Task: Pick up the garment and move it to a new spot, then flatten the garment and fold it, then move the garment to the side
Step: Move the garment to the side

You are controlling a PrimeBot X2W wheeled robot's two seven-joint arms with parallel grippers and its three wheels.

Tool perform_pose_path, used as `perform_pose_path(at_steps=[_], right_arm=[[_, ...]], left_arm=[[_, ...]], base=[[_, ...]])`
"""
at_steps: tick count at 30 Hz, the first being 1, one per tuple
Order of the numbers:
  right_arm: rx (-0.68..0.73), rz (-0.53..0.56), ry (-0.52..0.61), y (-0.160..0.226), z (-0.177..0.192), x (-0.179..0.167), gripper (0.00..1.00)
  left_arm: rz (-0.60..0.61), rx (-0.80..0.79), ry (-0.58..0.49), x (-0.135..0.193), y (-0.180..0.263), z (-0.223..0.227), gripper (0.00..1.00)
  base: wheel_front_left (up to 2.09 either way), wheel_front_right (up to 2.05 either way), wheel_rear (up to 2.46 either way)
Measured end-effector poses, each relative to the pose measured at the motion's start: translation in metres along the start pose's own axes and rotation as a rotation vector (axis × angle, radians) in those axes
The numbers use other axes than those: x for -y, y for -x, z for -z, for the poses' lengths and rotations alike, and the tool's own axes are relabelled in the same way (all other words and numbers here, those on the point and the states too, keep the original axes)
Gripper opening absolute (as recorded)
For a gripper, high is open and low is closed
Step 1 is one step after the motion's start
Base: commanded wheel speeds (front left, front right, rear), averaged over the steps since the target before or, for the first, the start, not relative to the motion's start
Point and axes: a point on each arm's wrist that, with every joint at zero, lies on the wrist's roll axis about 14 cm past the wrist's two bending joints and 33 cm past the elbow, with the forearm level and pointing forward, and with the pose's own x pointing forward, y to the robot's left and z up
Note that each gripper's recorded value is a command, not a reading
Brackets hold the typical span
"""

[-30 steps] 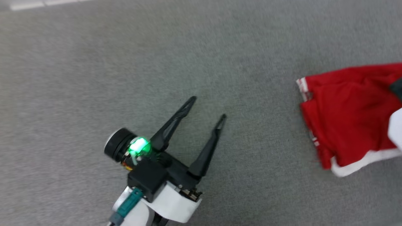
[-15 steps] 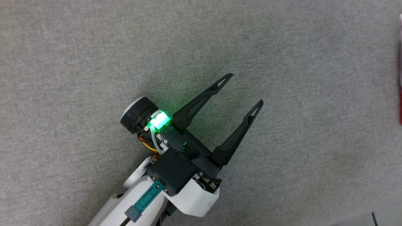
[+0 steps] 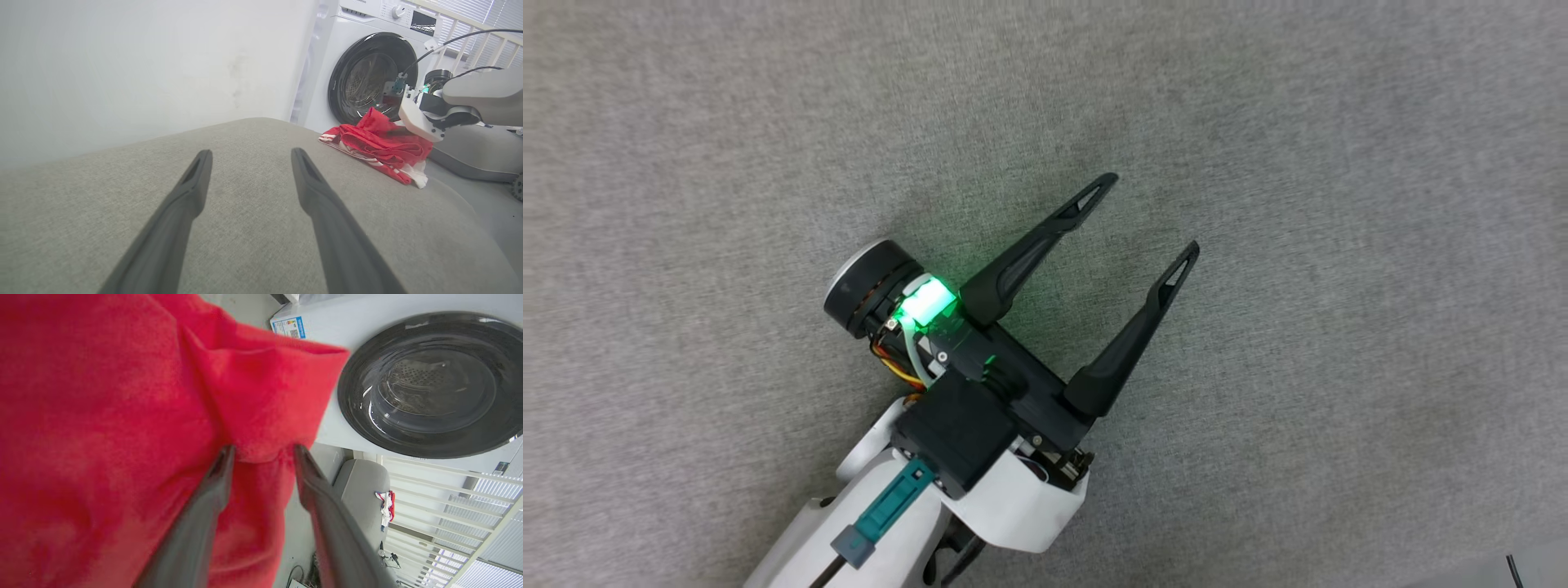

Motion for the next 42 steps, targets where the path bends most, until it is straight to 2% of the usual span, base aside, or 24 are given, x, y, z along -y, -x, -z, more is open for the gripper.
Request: perform_pose_path(at_steps=[5, 10, 13, 18, 26, 29, 33, 35, 42], right_arm=[[0.156, 0.041, -0.06, 0.019, -0.036, 0.02, 1.0], [0.418, 0.058, -0.218, 0.056, -0.093, 0.032, 1.0], [0.589, 0.046, -0.309, 0.089, -0.125, 0.031, 1.0], [0.847, -0.032, -0.489, 0.151, -0.164, 0.014, 1.0], [1.105, -0.186, -0.775, 0.236, -0.184, -0.025, 1.0], [1.169, -0.233, -0.852, 0.262, -0.186, -0.04, 1.0], [1.184, -0.282, -0.937, 0.279, -0.176, -0.06, 1.0], [1.187, -0.297, -0.94, 0.285, -0.17, -0.071, 1.0], [1.151, -0.367, -0.943, 0.291, -0.154, -0.105, 1.0]], left_arm=[[-0.074, 0.019, -0.03, -0.007, 0.005, -0.025, 1.0], [-0.196, 0.038, -0.095, -0.024, 0.024, -0.056, 1.0], [-0.325, 0.036, -0.152, -0.045, 0.047, -0.075, 1.0], [-0.519, 0.051, -0.233, -0.071, 0.092, -0.11, 1.0], [-0.686, 0.077, -0.311, -0.069, 0.153, -0.148, 1.0], [-0.72, 0.074, -0.327, -0.065, 0.169, -0.154, 1.0], [-0.765, 0.084, -0.303, -0.061, 0.189, -0.157, 1.0], [-0.786, 0.096, -0.269, -0.059, 0.195, -0.156, 1.0], [-0.806, 0.079, -0.266, -0.055, 0.205, -0.152, 1.0]], base=[[0.0, 0.0, 0.0], [0.0, 0.0, 0.0], [0.0, 0.0, 0.0], [0.0, 0.0, 0.0], [0.0, 0.0, 0.0], [0.0, 0.0, 0.0], [0.0, 0.0, 0.0], [0.0, 0.0, 0.0], [0.0, 0.0, 0.0]])
